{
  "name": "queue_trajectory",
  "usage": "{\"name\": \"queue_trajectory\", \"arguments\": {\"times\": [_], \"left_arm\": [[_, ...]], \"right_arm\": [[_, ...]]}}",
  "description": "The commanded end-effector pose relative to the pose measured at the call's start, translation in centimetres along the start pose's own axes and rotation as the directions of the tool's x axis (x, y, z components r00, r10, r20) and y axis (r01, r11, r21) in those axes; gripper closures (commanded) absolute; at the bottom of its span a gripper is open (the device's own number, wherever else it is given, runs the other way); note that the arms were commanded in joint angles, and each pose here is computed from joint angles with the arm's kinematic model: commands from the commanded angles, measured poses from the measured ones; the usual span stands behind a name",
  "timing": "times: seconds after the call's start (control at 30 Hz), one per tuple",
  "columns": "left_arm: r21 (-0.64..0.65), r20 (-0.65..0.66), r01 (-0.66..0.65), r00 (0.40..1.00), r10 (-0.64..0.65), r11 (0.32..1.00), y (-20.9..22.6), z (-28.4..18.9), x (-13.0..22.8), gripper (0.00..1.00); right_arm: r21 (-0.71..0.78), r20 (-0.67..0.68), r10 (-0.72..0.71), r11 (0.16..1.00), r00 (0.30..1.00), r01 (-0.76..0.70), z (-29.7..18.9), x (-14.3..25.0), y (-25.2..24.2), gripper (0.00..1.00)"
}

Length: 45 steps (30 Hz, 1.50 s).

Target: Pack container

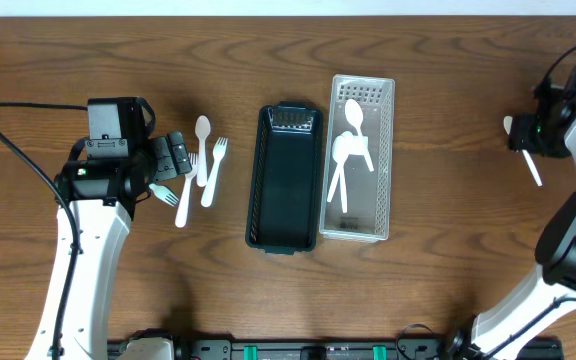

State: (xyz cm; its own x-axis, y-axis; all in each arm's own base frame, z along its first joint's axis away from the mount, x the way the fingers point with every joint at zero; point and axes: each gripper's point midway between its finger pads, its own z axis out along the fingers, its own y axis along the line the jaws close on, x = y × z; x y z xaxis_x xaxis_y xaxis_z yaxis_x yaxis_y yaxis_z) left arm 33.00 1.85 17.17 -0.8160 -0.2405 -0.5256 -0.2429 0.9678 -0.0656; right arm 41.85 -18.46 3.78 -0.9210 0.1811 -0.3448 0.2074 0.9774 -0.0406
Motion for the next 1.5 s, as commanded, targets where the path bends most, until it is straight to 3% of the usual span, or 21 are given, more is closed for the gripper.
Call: {"name": "queue_trajectory", "arguments": {"times": [0.0,0.23,0.4,0.63,0.7,0.93,1.07,1.3,1.47], "left_arm": [[-0.004,0.013,-0.005,1.000,0.005,1.000,0.1,-0.3,-0.6,0.02],[-0.004,0.013,-0.005,1.000,0.005,1.000,0.1,-0.3,-0.6,0.02],[-0.004,0.013,-0.005,1.000,0.005,1.000,0.1,-0.3,-0.6,0.02],[-0.004,0.013,-0.005,1.000,0.005,1.000,0.1,-0.3,-0.6,0.02],[-0.004,0.013,-0.005,1.000,0.005,1.000,0.1,-0.3,-0.6,0.02],[-0.004,0.013,-0.005,1.000,0.005,1.000,0.1,-0.3,-0.6,0.02],[-0.004,0.013,-0.005,1.000,0.005,1.000,0.1,-0.3,-0.6,0.02],[-0.004,0.013,-0.005,1.000,0.005,1.000,0.1,-0.3,-0.6,0.02],[-0.004,0.013,-0.005,1.000,0.005,1.000,0.1,-0.3,-0.6,0.02]], "right_arm": [[-0.006,-0.007,-0.065,0.998,0.998,0.065,1.2,0.5,-1.3,0.37],[-0.018,-0.031,-0.046,0.999,0.998,0.045,3.4,1.3,-1.9,0.37],[-0.025,-0.053,-0.044,0.999,0.998,0.043,4.3,1.9,-1.8,0.43],[-0.031,-0.064,-0.006,1.000,0.998,0.004,4.5,2.2,-1.6,0.66],[-0.035,-0.078,0.010,0.999,0.997,-0.012,4.5,2.5,-1.4,0.77],[-0.049,-0.139,0.093,0.994,0.986,-0.100,4.2,3.6,-0.2,0.92],[-0.127,-0.172,0.112,0.983,0.979,-0.135,2.7,3.4,2.2,0.99],[-0.337,-0.192,0.180,0.911,0.965,-0.237,-4.4,1.2,10.6,0.99],[-0.436,-0.105,0.125,0.886,0.987,-0.158,-10.5,-0.2,17.6,0.99]]}}
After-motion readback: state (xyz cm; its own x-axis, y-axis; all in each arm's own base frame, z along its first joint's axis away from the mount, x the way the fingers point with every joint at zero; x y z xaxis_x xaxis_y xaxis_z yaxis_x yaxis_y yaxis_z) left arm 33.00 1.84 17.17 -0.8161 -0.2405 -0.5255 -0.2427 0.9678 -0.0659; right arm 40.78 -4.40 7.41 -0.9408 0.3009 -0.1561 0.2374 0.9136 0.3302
